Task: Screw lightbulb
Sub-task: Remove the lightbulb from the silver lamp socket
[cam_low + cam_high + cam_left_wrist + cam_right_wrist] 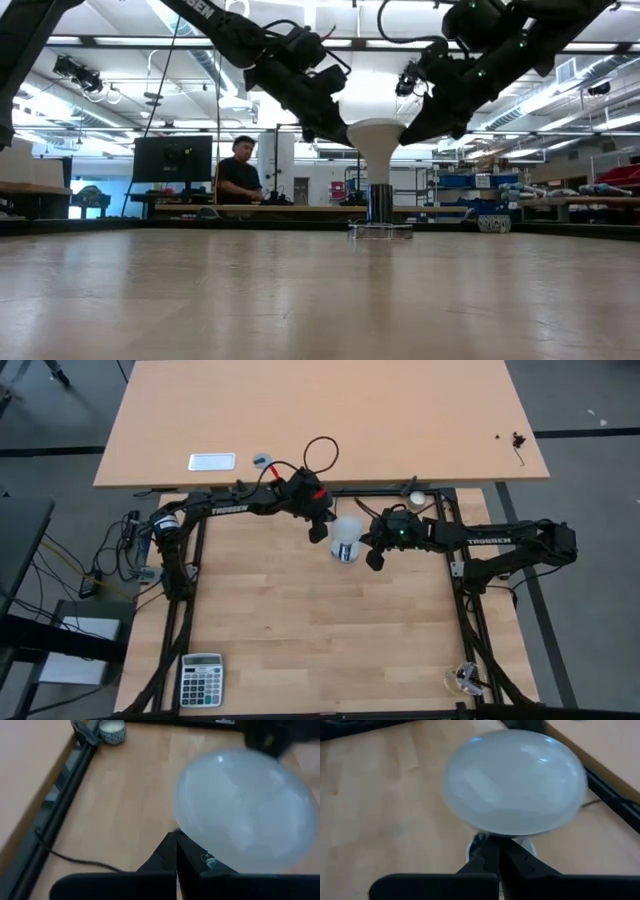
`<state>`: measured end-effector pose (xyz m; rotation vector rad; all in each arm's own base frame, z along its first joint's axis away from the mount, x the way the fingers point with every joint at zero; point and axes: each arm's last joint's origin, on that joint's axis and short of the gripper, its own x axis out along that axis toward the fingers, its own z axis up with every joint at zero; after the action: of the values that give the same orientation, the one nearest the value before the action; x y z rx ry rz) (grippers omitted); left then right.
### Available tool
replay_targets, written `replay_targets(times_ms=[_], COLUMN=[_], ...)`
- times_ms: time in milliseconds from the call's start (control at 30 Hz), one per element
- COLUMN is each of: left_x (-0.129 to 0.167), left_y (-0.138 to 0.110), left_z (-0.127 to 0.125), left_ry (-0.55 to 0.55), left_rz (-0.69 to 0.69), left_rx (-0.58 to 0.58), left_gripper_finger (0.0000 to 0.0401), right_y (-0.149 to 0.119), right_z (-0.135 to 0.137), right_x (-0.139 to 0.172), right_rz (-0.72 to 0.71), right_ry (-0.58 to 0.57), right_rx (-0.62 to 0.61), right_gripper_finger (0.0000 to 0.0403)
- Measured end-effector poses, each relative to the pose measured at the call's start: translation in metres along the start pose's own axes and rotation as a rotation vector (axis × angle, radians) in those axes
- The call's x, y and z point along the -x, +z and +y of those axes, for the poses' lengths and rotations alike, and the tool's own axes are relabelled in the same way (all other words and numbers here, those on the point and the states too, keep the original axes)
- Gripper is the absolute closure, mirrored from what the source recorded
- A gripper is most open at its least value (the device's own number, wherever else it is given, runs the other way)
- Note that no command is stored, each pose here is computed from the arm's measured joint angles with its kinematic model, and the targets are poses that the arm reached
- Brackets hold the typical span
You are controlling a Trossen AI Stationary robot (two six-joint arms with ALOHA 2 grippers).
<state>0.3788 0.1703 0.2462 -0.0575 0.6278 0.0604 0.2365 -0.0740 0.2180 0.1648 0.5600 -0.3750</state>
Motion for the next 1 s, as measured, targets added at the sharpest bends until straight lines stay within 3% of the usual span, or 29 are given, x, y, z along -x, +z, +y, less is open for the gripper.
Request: replay_targets(times_ms=[333, 533, 800, 1000], left_x=[-0.006, -0.007, -0.003, 0.004], left_y=[-0.010, -0.010, -0.018, -0.008], left_z=[-0.030, -0.035, -0.024, 0.008], left_ry=[-0.058, -0.056, 0.077, 0.093], left_rz=[0.140, 0.159, 0.253, 0.074], left_rx=[-0.013, -0.021, -0.059, -0.011], left_gripper_finger=[0.0401, 0.0401, 0.0401, 0.0401], right_y=[0.003, 0.005, 0.008, 0.009], right_z=[-0.024, -0.030, -0.024, 0.002], right_x=[0.000, 0.007, 0.032, 0.041], right_rz=[-0.017, -0.030, -0.045, -0.070], right_ry=[-0.093, -0.107, -0.080, 0.045], right_rx=[-0.055, -0.053, -0.044, 0.019], right_gripper_finger=[0.0394, 0.0394, 0.0394, 0.0394])
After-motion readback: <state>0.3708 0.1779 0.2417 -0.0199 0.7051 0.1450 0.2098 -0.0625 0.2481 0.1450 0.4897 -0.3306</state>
